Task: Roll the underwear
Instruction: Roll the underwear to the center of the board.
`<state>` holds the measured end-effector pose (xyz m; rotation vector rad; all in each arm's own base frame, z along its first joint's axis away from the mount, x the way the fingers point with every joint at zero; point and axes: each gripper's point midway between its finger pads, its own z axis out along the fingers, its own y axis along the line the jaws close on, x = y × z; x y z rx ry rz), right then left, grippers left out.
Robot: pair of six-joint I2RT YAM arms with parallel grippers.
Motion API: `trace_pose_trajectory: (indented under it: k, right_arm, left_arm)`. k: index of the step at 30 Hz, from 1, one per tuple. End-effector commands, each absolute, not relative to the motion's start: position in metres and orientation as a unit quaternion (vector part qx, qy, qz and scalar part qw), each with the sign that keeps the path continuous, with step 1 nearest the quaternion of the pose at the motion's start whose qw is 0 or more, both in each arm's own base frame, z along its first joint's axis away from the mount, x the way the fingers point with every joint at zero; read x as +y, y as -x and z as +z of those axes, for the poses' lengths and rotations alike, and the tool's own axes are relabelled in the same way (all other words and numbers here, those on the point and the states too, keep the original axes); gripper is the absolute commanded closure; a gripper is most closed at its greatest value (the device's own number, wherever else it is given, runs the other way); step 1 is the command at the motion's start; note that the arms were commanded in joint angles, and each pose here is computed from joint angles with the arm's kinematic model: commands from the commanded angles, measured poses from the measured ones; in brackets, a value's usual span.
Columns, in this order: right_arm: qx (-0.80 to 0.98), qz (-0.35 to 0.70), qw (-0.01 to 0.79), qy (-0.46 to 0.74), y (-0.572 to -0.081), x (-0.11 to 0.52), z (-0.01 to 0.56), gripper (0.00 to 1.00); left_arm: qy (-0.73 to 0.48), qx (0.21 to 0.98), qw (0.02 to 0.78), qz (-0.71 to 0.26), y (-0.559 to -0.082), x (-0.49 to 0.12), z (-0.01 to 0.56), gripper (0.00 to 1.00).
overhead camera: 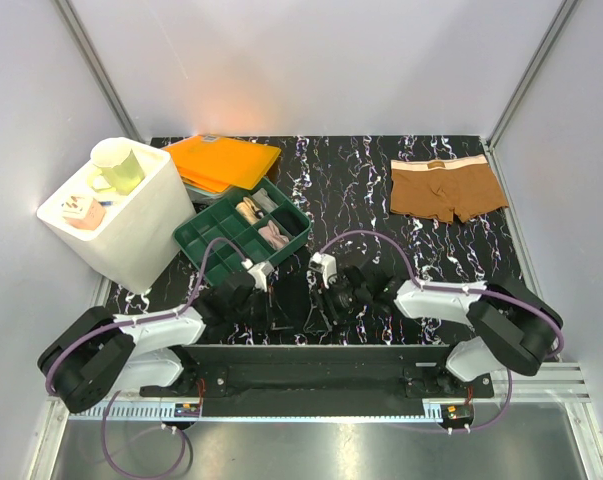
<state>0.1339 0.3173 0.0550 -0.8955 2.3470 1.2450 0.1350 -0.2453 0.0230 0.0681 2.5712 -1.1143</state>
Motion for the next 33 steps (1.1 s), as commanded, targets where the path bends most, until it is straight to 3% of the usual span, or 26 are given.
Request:
trace_pose_trajectory:
  k: [1,13,20,33]
  right_arm:
    - [0.797,0.424,0.274,0.331,-0.156,0.327,0.072,0.38]
    - [0.785,0.420,0.277,0.362,-0.152,0.333,0.059,0.42]
    - [0.781,0.432,0.251,0.376,-0.144,0.338,0.051,0.51]
    - [0.771,0.445,0.253,0.379,-0.146,0.348,0.056,0.81]
  left_arm:
    - [0.001,0.909,0.134,-0.394,-0.129,-0.241,0.019,1.00]
    - [0.008,0.899,0.115,-0.423,-0.127,-0.243,0.026,1.00]
    - [0.012,0.894,0.108,-0.435,-0.126,-0.243,0.027,1.00]
    - [0.006,0.891,0.103,-0.442,-0.126,-0.244,0.026,1.00]
